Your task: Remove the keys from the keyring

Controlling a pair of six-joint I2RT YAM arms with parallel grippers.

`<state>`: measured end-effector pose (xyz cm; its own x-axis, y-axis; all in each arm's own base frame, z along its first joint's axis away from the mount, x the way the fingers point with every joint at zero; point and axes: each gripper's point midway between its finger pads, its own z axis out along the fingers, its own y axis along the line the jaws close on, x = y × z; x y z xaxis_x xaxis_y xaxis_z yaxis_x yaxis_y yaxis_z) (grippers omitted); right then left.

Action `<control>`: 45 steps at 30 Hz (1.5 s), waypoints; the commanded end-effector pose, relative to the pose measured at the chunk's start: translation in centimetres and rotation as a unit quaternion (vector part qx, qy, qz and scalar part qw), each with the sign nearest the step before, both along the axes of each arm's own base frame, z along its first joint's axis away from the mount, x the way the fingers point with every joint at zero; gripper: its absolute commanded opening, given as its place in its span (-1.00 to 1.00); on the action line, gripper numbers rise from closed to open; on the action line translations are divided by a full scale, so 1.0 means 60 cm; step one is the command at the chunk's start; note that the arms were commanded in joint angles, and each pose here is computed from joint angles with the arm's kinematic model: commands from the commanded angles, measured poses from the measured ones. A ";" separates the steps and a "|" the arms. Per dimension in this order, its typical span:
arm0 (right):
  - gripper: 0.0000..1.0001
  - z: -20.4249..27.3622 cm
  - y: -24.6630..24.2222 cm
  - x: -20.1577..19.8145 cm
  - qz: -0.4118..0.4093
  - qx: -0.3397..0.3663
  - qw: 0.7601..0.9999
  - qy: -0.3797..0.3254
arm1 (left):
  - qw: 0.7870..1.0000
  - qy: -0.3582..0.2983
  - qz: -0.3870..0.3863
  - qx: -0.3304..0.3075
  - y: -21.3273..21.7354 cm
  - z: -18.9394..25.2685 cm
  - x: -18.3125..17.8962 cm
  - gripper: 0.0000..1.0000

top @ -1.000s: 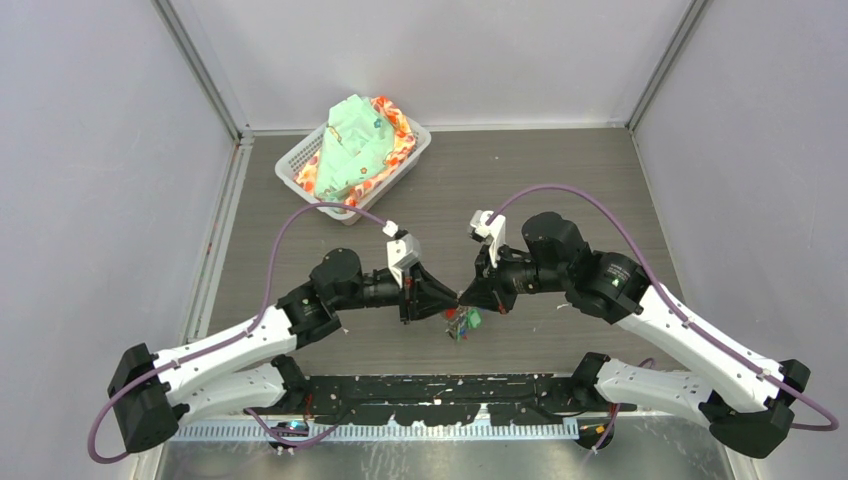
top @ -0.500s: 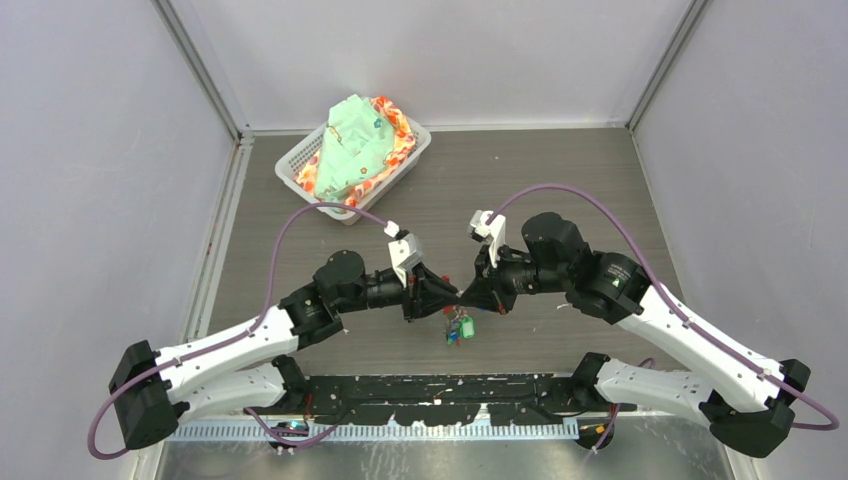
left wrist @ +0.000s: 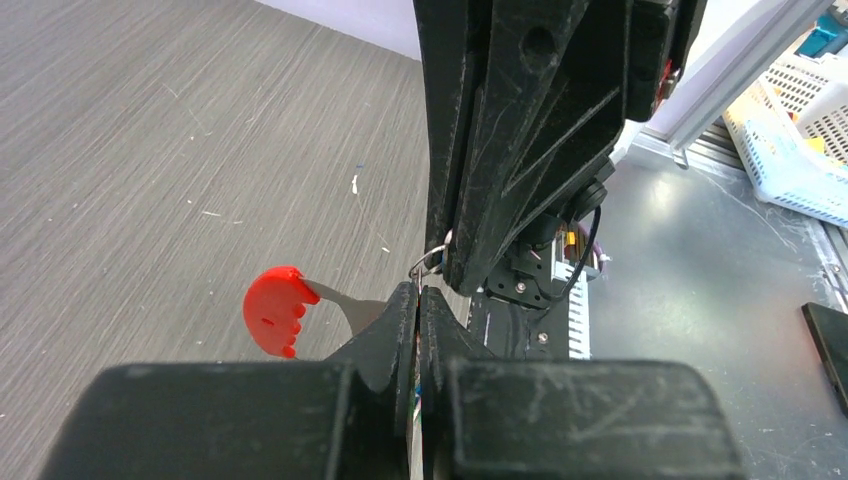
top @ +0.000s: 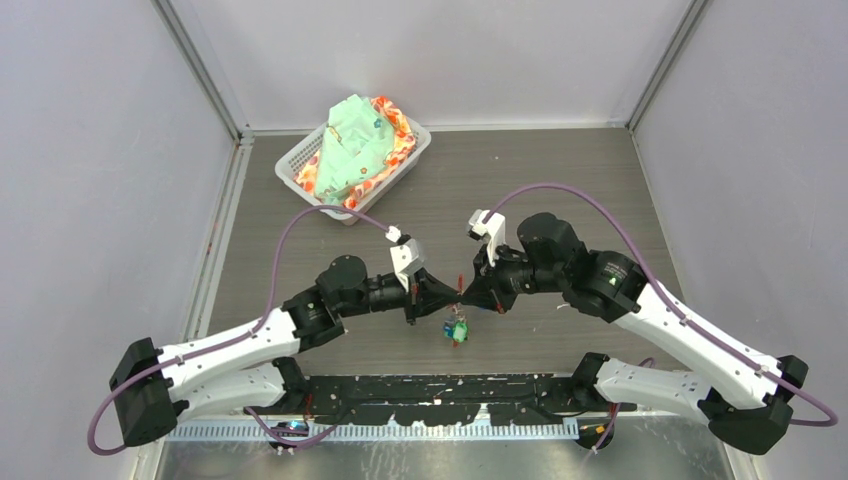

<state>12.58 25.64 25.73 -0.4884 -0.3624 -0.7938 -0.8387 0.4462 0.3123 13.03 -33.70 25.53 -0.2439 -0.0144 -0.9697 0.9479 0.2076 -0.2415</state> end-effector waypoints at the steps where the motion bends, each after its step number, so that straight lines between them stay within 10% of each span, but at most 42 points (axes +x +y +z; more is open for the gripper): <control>1: -0.98 0.055 -0.001 0.014 -0.025 0.037 0.998 -0.038 | 0.999 -0.029 0.013 -0.023 0.006 0.004 0.003 -0.99; 25: -0.98 0.002 -0.020 0.039 -0.092 0.010 0.995 -0.029 | 0.992 -0.094 0.036 -0.069 0.028 -0.012 -0.004 -0.99; 45: -0.98 0.086 -0.028 0.154 -0.203 0.112 0.944 -0.235 | 0.961 -0.249 0.034 0.114 0.002 -0.109 -0.004 -0.99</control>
<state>16.48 25.01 23.03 -0.3689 -0.2316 -0.9001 -0.7883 0.5910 0.1711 14.15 -33.42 22.60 0.1890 0.0492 -0.9808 0.9149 0.3541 0.1940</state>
